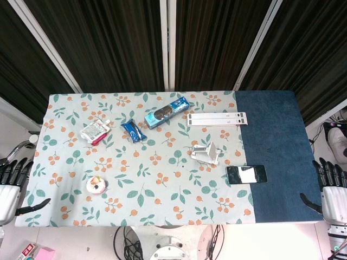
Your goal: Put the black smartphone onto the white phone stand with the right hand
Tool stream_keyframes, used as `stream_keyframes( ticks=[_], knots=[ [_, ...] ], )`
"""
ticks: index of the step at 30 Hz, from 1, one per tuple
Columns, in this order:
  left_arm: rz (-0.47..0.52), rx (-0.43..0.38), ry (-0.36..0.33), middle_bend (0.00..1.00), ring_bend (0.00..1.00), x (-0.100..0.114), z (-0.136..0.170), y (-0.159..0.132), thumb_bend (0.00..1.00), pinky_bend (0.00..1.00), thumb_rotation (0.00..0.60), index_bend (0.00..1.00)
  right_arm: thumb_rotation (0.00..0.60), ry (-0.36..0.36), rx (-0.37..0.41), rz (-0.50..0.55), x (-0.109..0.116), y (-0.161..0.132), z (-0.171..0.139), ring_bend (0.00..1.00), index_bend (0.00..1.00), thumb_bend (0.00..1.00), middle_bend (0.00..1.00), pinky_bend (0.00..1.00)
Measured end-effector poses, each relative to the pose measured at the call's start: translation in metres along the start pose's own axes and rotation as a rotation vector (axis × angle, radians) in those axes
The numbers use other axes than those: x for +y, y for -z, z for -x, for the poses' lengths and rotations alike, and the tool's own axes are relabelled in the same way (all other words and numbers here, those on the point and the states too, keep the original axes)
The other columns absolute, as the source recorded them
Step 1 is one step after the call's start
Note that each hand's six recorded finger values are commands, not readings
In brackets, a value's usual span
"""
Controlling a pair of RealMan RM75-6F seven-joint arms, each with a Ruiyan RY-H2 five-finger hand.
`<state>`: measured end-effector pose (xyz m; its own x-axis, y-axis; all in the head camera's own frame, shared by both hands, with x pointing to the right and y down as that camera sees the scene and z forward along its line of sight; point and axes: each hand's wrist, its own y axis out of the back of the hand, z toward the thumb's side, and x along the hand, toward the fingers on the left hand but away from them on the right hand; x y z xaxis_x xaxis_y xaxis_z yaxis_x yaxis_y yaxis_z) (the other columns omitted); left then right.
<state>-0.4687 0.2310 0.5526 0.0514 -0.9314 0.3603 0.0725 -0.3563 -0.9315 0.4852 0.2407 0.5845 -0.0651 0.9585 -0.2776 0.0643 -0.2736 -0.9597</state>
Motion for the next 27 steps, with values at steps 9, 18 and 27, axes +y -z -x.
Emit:
stream_keyframes(
  ticks=[9,18,27],
  knots=[
    [0.015,0.002,0.002,0.04,0.00,0.000,0.003,0.000,0.00,0.12,0.159,0.05,0.600,-0.006,0.011,-0.001,0.000,-0.003,0.002,0.00,0.00,0.06,0.00,0.00],
    [0.017,0.019,-0.004,0.04,0.00,0.004,0.003,0.008,0.01,0.12,0.161,0.05,0.600,-0.024,0.021,0.016,-0.003,-0.010,0.005,0.00,0.00,0.06,0.00,0.00],
    [0.028,0.020,0.006,0.04,0.00,-0.004,0.004,0.008,0.01,0.12,0.157,0.05,0.600,-0.075,0.030,-0.008,-0.009,-0.018,0.008,0.00,0.00,0.06,0.00,0.00]
  ],
)
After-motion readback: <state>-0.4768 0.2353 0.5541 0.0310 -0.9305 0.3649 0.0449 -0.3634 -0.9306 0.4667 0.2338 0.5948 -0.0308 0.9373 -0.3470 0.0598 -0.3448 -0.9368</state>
